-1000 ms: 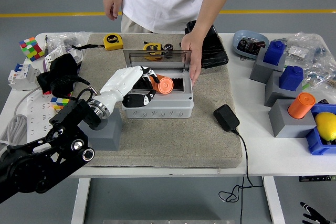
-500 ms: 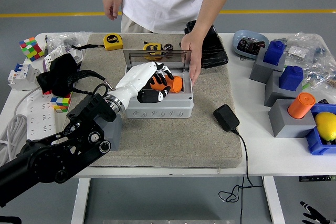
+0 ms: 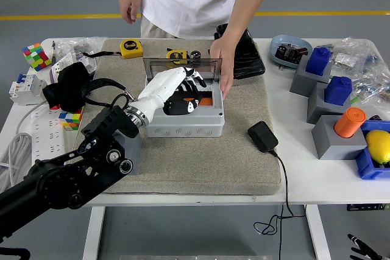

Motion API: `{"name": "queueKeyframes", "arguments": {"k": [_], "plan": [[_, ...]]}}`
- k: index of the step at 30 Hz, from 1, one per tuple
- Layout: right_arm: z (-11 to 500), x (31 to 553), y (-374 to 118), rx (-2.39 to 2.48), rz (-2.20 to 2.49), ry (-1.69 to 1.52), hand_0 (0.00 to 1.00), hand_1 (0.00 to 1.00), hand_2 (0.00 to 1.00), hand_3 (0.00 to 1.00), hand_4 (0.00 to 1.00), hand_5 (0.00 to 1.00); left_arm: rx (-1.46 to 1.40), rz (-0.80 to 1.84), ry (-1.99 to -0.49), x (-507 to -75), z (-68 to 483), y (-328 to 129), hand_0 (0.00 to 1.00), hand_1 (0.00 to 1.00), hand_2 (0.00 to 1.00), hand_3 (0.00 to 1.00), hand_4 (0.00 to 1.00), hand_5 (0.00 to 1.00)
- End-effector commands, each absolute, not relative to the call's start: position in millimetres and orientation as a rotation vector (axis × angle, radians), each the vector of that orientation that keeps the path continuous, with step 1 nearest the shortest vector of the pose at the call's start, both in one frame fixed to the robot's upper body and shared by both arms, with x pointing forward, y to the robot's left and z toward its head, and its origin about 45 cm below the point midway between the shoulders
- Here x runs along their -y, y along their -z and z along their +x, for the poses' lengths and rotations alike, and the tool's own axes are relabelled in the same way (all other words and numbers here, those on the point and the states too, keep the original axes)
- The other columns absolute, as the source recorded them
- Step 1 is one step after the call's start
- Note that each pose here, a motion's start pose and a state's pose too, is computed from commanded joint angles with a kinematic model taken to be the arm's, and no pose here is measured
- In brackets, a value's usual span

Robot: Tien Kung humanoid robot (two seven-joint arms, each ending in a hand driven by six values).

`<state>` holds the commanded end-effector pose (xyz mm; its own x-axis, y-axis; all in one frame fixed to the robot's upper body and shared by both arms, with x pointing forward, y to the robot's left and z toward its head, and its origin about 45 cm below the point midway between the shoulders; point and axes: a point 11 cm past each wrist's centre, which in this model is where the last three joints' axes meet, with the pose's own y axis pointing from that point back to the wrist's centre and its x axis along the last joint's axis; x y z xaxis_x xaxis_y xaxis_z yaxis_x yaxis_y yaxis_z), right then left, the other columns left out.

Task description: Fetch the battery,place it into the box,close the lid of the box

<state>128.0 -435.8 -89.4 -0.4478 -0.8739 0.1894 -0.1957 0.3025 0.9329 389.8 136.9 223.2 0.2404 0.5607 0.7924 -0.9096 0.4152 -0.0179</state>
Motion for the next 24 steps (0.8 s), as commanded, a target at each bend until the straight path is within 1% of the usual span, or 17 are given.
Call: {"name": "queueKeyframes", "arguments": {"k": [2,3,5,8,9,14,15,20,21,24], "plan": [[128.0,435.7,89.4,1.840,0.956,1.177,0.642,0.693,0.661,0.561,0.930,0.479,0.850,0.453,-1.096,-140.1,391.6,-236.3,0.382,0.475,0.471,0.562,0.644,0.002],[127.9,435.6,89.5,1.840,0.956,1.177,0.642,0.692,0.661,0.561,0.929,0.479,0.865,0.425,-1.111,-141.6,392.5,-242.7,0.392,0.487,0.477,0.560,0.761,0.002],[128.0,435.2,89.6,1.838,0.956,1.176,0.642,0.692,0.661,0.561,0.929,0.479,0.898,0.350,-1.148,-145.9,395.1,-257.4,0.392,0.487,0.477,0.560,0.761,0.002],[127.9,434.9,89.7,1.836,0.957,1.175,0.642,0.692,0.661,0.561,0.929,0.479,0.936,0.283,-1.158,-147.8,396.1,-268.3,0.392,0.487,0.477,0.560,0.761,0.002],[127.9,434.9,89.7,1.835,0.957,1.175,0.642,0.693,0.661,0.561,0.929,0.478,0.943,0.272,-1.156,-148.5,397.0,-270.3,0.538,0.663,0.634,0.606,0.934,0.131],[127.4,434.5,90.0,1.834,0.955,1.176,0.642,0.693,0.661,0.561,0.929,0.478,0.909,0.332,-1.117,-150.6,404.3,-261.6,0.538,0.663,0.634,0.606,0.934,0.131],[127.3,434.4,90.1,1.834,0.955,1.177,0.642,0.693,0.661,0.561,0.929,0.480,0.892,0.352,-1.108,-151.0,406.0,-258.2,0.808,0.893,0.869,0.835,0.998,0.548],[126.9,434.2,90.3,1.833,0.954,1.177,0.642,0.693,0.661,0.561,0.929,0.480,0.843,0.427,-1.087,-153.8,414.1,-245.9,0.808,0.893,0.869,0.835,0.998,0.548],[127.2,434.3,90.2,1.833,0.955,1.176,0.642,0.693,0.661,0.560,0.929,0.480,0.843,0.434,-1.087,-154.4,415.4,-245.0,0.821,0.908,0.881,0.846,0.998,0.645],[127.5,434.2,90.1,1.834,0.955,1.177,0.642,0.693,0.661,0.560,0.929,0.480,0.847,0.454,-1.087,-155.5,418.1,-242.7,0.821,0.908,0.881,0.846,0.998,0.645]]}}
